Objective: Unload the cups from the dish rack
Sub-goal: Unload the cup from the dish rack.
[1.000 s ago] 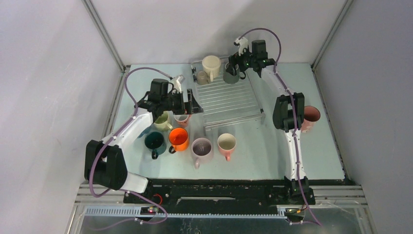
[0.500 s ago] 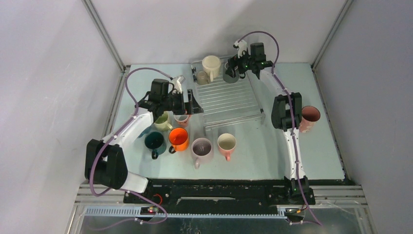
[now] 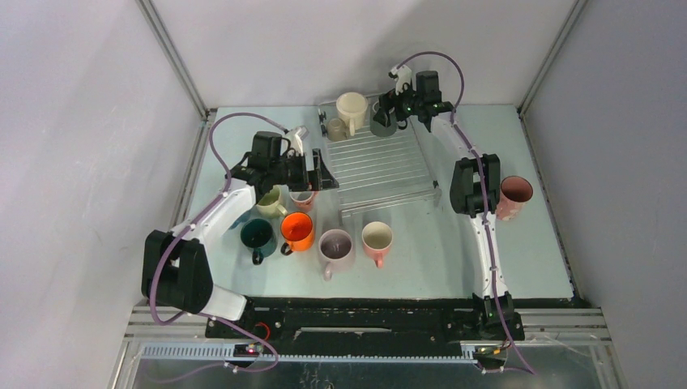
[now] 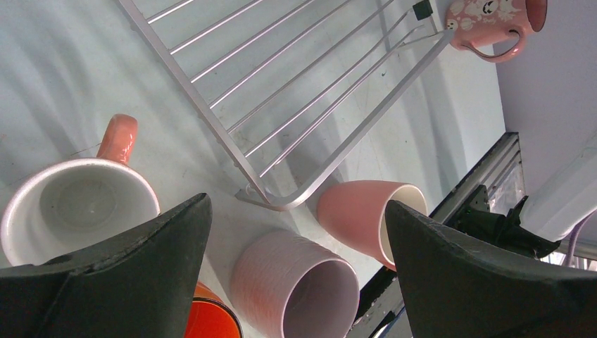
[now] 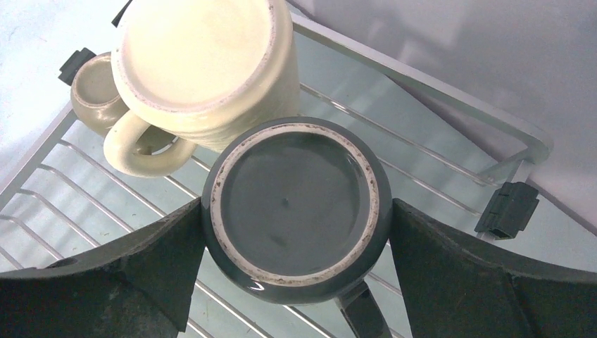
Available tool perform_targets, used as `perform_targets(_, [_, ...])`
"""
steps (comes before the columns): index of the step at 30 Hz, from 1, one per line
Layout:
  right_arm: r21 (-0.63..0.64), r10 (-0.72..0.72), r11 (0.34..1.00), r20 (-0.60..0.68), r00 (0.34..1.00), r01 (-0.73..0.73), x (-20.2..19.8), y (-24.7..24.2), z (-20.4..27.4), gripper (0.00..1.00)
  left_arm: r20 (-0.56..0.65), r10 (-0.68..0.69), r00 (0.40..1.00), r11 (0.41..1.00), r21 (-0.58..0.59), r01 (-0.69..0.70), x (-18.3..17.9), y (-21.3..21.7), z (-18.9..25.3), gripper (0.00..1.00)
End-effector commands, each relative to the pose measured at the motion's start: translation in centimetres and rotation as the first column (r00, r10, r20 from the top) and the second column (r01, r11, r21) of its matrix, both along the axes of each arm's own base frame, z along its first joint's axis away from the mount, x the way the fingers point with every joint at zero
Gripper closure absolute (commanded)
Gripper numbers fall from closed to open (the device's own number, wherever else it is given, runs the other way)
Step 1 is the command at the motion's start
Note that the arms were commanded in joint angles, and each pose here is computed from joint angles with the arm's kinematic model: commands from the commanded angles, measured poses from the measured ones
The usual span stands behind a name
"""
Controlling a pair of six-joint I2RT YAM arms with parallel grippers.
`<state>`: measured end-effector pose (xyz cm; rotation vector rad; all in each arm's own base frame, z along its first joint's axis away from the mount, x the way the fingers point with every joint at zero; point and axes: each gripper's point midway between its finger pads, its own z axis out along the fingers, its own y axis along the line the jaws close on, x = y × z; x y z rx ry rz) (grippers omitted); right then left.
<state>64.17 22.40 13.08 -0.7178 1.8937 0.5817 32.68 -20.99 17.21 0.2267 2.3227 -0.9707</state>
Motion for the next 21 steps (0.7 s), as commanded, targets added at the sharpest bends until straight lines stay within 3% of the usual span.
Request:
perform_targets(1, [-0.004,-0.051,0.999,0.016,0.999,0.051,0.7,-0.1,0.4,0.05,0.042,-0.028,0.999,1.000,-0.008,0.028,0.1,-0.4,1.2,0.00])
perform_targets(3, [0.013,-0.068,0.998,0.013,0.998,0.068,0.4,-0.3,1.2,0.19,0.042,-0.030,0.999,0.999,-0.012,0.030,0.1,-0.5,1.4,0.00])
perform_targets(5, [0.036,-0.081,0.996,0.012,0.997,0.081,-0.1,-0.3,2.2,0.43,0.048,-0.029,0.998,0.999,-0.017,0.030,0.0,-0.5,1.7,0.00])
perform_targets(8, [0.068,-0.116,0.991,0.024,0.993,0.114,-0.6,-0.5,4.2,0.64,0.059,-0.027,0.998,0.999,-0.024,0.029,-0.1,-0.5,2.1,0.00])
perform_targets(11, [0.103,-0.153,0.983,0.023,0.988,0.150,-1.2,-0.7,6.1,0.74,0.069,-0.026,0.997,0.999,-0.039,0.029,-0.3,-0.6,2.7,0.00])
perform_targets(21, [0.186,-0.231,0.956,-0.003,0.973,0.228,-3.9,-0.7,10.9,0.83,0.122,-0.018,0.992,0.992,-0.122,0.033,-0.8,-1.2,5.7,0.00])
